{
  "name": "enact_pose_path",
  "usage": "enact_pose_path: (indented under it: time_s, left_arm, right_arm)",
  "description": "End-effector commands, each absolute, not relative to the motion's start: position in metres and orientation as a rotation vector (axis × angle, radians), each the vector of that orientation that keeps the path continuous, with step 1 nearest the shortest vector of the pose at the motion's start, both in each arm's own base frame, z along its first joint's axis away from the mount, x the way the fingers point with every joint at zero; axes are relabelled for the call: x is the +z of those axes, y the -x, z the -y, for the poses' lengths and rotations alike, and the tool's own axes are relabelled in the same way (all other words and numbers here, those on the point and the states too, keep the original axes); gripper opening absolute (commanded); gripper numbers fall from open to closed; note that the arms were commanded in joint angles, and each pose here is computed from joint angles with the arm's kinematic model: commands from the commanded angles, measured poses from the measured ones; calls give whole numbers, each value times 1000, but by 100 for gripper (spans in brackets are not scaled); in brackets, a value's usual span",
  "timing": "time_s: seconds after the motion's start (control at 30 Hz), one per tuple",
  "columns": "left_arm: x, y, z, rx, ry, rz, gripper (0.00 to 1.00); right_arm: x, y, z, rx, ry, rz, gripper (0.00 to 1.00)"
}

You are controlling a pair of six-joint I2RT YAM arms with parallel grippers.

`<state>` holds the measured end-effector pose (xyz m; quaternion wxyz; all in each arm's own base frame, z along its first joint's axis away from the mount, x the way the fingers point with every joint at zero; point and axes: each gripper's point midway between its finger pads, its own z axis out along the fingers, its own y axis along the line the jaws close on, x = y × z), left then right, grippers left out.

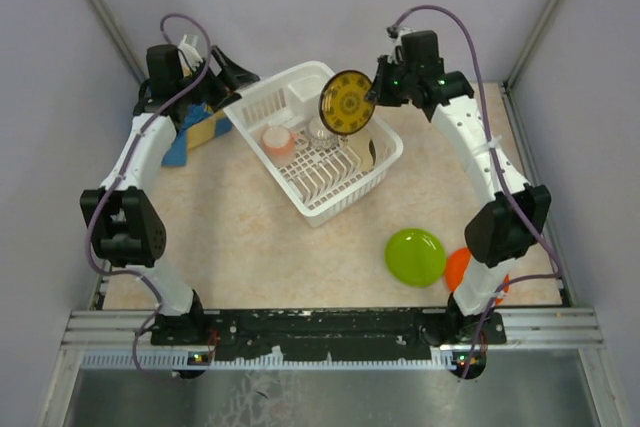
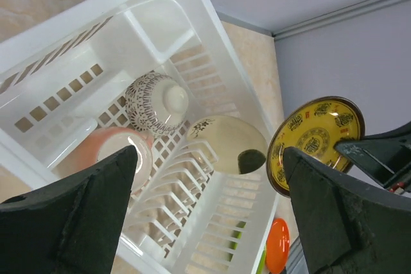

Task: Load the mixed dishes into the dish rack

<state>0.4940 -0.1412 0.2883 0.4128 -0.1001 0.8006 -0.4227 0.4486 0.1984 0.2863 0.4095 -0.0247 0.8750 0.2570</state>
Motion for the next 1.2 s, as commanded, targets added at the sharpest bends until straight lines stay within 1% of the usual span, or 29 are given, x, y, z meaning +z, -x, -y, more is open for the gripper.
enact_pose_path:
  time_s: [0.0, 0.27, 0.53, 0.8, 1.17]
  left_arm:
    - [278, -486, 138, -1001, 249, -2056, 100]
    - [271, -483, 136, -1017, 261, -2060, 100]
    - [265, -481, 130, -1021, 264, -2060, 100]
    - [254, -480, 124, -1034, 281, -2068, 100]
    - [253, -474, 116, -1036, 291, -2066, 100]
  right_arm:
    - [296, -439, -201, 308, 291, -2188, 0]
    - [282, -435, -203, -44, 455, -2144, 0]
    - [262, -435, -218, -274, 581, -2080, 0]
    - [253, -441, -230, -321, 642, -2025, 0]
    - [227, -437, -240, -334, 662, -2074, 0]
